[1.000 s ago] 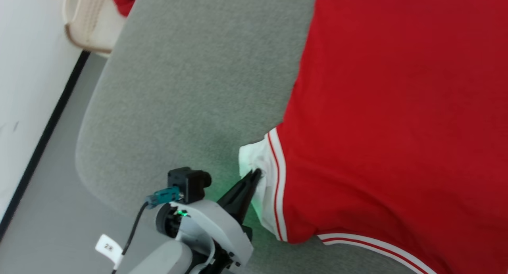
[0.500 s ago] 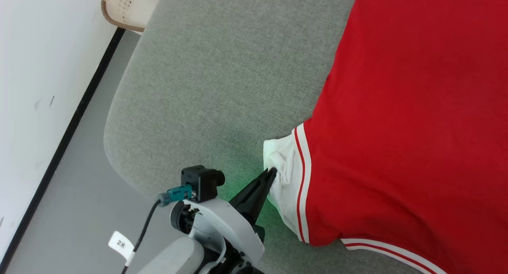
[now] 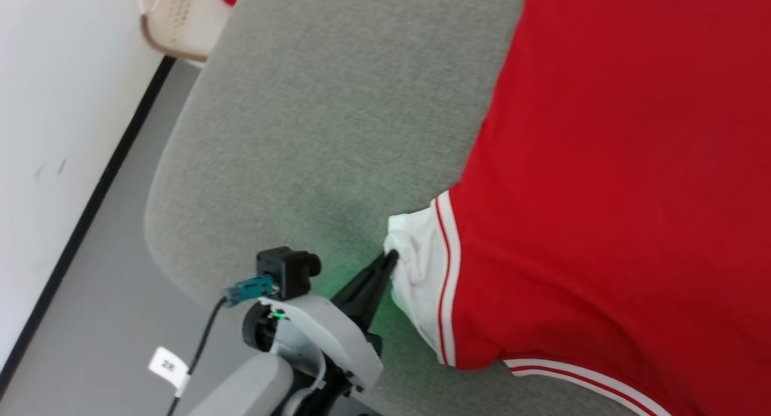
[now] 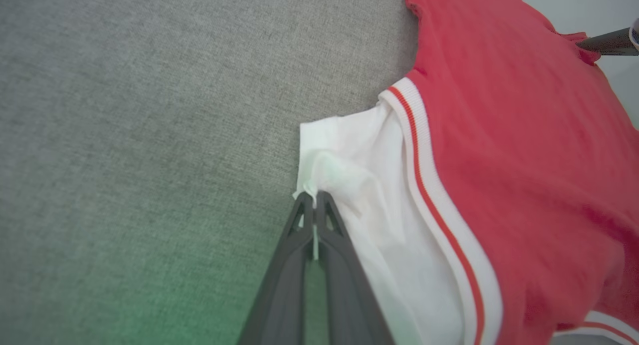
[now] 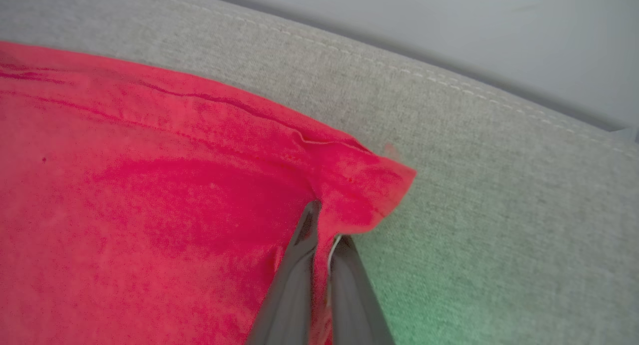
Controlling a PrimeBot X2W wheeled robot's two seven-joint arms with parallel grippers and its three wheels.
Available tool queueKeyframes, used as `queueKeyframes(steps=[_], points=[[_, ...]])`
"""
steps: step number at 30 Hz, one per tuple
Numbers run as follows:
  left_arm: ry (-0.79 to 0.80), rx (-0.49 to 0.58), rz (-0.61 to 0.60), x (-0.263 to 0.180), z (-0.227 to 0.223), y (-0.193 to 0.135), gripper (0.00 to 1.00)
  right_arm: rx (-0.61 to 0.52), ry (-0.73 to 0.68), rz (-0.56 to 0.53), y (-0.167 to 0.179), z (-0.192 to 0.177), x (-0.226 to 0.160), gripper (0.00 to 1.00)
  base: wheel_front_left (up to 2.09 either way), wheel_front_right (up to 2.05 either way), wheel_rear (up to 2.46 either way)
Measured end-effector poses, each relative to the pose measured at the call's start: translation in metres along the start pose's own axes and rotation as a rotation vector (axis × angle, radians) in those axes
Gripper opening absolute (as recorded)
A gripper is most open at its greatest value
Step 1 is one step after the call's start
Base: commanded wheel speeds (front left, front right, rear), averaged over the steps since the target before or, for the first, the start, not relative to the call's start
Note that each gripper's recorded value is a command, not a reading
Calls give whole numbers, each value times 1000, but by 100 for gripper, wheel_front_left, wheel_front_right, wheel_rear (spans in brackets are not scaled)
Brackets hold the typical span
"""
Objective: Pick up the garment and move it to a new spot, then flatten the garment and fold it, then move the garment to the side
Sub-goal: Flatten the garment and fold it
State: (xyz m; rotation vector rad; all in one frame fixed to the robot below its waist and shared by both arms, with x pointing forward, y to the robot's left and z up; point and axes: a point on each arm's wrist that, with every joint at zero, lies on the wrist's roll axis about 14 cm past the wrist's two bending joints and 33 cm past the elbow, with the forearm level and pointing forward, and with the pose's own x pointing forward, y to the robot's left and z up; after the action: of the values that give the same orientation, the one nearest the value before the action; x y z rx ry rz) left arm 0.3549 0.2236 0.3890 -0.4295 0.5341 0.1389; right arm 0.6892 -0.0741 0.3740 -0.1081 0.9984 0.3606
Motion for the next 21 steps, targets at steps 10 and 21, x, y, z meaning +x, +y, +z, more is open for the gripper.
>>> queueKeyframes(steps=[10,21], points=[[-25,27,-34,6,13,-3,0,-42,-32,38,-5,-18,-50,0,0,0,0],[-45,65,-95,4,26,-19,0,-51,-85,93,-20,-75,-122,0,0,0,0]])
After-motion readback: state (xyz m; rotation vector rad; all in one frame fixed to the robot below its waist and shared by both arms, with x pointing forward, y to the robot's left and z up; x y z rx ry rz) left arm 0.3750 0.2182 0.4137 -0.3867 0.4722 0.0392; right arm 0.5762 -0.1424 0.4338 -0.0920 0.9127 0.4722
